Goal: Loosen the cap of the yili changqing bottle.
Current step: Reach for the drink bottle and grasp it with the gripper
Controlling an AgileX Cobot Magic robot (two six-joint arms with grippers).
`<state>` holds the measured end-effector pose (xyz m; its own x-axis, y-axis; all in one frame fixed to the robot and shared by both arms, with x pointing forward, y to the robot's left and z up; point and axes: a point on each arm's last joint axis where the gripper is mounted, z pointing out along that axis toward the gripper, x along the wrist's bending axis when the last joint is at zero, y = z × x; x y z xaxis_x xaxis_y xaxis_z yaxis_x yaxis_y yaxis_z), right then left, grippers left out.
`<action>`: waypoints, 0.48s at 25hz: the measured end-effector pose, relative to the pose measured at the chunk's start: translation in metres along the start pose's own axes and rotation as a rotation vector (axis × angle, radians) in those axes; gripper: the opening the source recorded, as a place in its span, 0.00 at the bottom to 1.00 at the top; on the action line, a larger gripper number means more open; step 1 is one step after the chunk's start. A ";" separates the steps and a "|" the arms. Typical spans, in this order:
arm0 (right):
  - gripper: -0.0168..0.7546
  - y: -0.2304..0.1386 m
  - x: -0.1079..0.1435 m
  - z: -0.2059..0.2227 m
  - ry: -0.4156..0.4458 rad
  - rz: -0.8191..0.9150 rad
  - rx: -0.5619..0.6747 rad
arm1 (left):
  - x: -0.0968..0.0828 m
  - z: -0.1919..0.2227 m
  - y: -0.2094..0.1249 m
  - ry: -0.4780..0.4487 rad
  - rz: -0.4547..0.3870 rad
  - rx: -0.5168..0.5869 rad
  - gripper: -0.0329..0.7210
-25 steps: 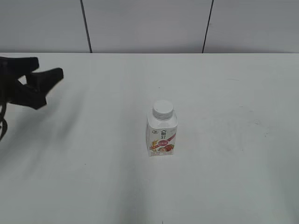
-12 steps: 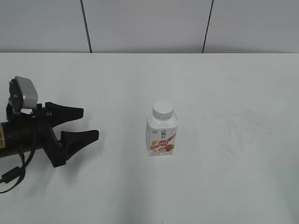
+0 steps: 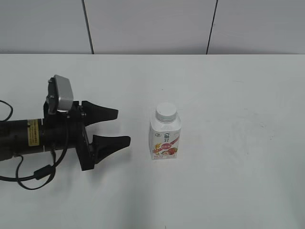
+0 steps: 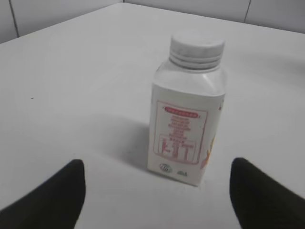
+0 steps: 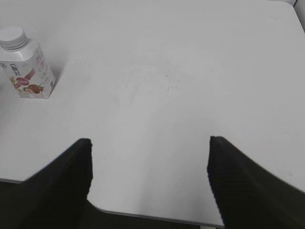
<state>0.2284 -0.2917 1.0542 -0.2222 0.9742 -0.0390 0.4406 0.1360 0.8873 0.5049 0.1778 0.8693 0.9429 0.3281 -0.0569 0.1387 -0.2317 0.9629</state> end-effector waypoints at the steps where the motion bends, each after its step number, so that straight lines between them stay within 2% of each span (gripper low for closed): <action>1: 0.79 0.000 0.000 0.000 0.000 0.000 0.000 | 0.001 0.004 0.002 -0.012 0.003 -0.004 0.79; 5: 0.79 0.000 0.000 0.000 0.000 0.000 0.000 | 0.003 0.022 0.014 -0.063 0.029 -0.025 0.79; 12: 0.79 0.000 0.000 0.000 0.000 0.000 0.000 | 0.001 0.044 0.024 -0.137 0.078 0.028 0.79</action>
<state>0.2284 -0.2917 1.0542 -0.2222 0.9742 -0.0390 0.4406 0.1360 0.8873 0.5223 0.1319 0.8810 0.9834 0.1804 -0.0193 0.0697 -0.2776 0.9582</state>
